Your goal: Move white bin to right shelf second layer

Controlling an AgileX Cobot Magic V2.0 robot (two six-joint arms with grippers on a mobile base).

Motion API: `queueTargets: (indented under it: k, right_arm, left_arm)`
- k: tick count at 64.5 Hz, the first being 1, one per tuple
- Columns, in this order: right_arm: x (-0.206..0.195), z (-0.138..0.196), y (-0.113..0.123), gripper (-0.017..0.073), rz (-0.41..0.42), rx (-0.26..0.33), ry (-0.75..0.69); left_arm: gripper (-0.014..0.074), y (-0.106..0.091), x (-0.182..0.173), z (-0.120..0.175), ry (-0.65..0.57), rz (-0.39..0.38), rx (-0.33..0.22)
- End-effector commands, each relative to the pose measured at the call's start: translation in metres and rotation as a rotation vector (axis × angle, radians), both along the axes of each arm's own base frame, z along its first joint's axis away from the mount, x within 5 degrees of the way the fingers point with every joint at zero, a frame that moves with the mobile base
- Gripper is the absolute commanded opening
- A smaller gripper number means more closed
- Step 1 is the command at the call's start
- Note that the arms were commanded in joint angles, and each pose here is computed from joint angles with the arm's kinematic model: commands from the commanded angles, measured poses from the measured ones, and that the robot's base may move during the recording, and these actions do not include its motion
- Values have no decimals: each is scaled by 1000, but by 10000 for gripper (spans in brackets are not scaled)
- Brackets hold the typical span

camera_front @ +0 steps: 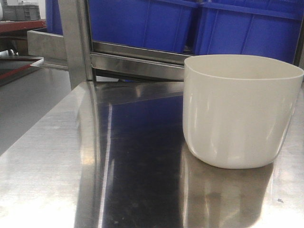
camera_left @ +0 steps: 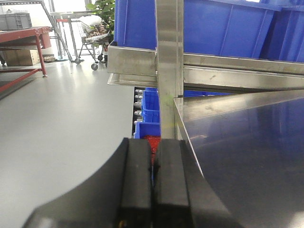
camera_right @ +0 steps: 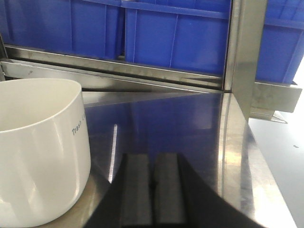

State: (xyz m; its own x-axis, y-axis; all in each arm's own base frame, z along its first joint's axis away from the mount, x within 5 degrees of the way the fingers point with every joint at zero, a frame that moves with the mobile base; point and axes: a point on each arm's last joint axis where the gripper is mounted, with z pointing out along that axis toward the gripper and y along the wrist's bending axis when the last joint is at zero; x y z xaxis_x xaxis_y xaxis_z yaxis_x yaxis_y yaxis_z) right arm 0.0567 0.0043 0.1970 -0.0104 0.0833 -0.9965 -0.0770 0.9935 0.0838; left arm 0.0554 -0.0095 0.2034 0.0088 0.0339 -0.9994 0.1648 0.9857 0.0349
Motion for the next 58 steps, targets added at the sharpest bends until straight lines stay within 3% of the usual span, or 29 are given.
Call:
queueTargets:
  k: [1,58]
  right_arm:
    - [-3,15,0,56,0,-3,-126]
    - [-3,15,0,56,0,-3,-126]
  left_arm:
    - [85,1,0,-4,-59,6,-19]
    - [85,1,0,-4,-59,6,-19]
